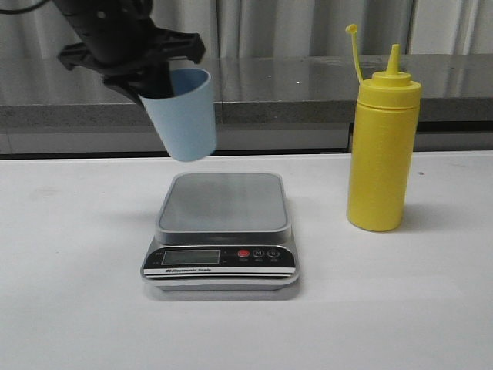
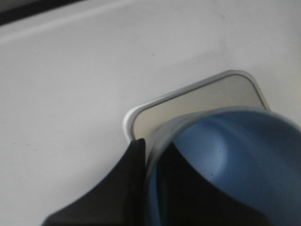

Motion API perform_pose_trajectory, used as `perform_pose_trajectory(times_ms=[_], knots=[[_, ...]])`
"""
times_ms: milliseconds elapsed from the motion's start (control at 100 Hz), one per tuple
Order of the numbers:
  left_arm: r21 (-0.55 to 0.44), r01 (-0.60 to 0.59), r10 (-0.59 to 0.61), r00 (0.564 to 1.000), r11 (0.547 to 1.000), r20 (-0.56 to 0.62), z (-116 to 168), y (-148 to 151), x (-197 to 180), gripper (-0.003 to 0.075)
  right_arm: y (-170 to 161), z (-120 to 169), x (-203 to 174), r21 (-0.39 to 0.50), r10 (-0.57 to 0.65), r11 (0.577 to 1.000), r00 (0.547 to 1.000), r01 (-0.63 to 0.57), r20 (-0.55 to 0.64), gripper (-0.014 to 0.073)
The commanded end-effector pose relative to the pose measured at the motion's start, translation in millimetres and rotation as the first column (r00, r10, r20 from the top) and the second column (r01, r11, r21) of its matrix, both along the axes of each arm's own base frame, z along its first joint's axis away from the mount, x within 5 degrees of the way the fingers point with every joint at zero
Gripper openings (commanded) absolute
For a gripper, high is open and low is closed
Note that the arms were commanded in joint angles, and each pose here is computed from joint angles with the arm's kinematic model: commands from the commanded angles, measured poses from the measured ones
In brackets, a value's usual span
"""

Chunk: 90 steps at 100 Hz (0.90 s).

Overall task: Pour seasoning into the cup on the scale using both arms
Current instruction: 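Lift the blue cup and lower it onto the scale platform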

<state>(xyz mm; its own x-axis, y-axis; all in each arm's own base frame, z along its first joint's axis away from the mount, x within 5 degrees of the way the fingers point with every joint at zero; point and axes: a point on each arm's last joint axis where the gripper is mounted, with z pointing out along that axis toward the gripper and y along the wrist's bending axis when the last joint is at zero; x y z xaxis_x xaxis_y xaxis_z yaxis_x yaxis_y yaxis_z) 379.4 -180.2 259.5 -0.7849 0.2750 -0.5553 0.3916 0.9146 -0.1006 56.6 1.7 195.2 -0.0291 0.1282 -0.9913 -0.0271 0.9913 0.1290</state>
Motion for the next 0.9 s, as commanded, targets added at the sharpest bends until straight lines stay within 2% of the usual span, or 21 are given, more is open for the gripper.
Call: perform_pose_trajectory(times_ms=[0,110,260,350,480,550,730,890], knots=[[-0.042,0.032,-0.030,0.998,0.999,0.052,22.9,-15.6,-2.4,-0.0020,-0.2,14.6,-2.3,-0.018,-0.002,1.000,0.994,0.004,0.112,-0.0069],[-0.028,0.058,-0.057,0.998,0.998,0.020,13.1,-28.3,-0.8,-0.0020,-0.2,14.6,-2.3,-0.018,-0.002,1.000,0.994,0.004,0.112,-0.0069],[-0.024,0.057,-0.057,0.998,0.998,-0.010,4.2,-30.0,1.2,-0.0007,-0.2,14.6,-2.3,-0.018,-0.002,1.000,0.994,0.004,0.112,-0.0069],[-0.022,0.055,-0.055,0.998,0.998,-0.014,2.6,-29.6,2.2,0.0078,-0.2,14.6,-2.3,-0.018,-0.002,1.000,0.994,0.004,0.112,-0.0069],[-0.031,0.053,-0.053,0.999,0.998,-0.010,4.5,-30.3,2.8,0.0286,-0.2,14.6,-2.3,-0.018,-0.002,1.000,0.994,0.004,0.112,-0.0069],[-0.036,0.053,-0.053,0.999,0.998,0.001,7.6,-30.9,3.9,0.0340,-0.2,14.6,-2.3,-0.018,-0.002,1.000,0.994,0.004,0.112,-0.0069],[-0.049,0.054,-0.052,0.998,0.997,0.031,18.8,-30.4,3.1,0.0332,-0.2,14.6,-2.3,-0.018,-0.002,1.000,0.994,0.004,0.112,-0.0069],[-0.083,0.049,-0.042,0.995,0.995,0.092,43.8,-26.0,-4.9,0.0332,-0.2,14.6,-2.3,-0.018,-0.002,1.000,0.994,0.004,0.112,-0.0069]])
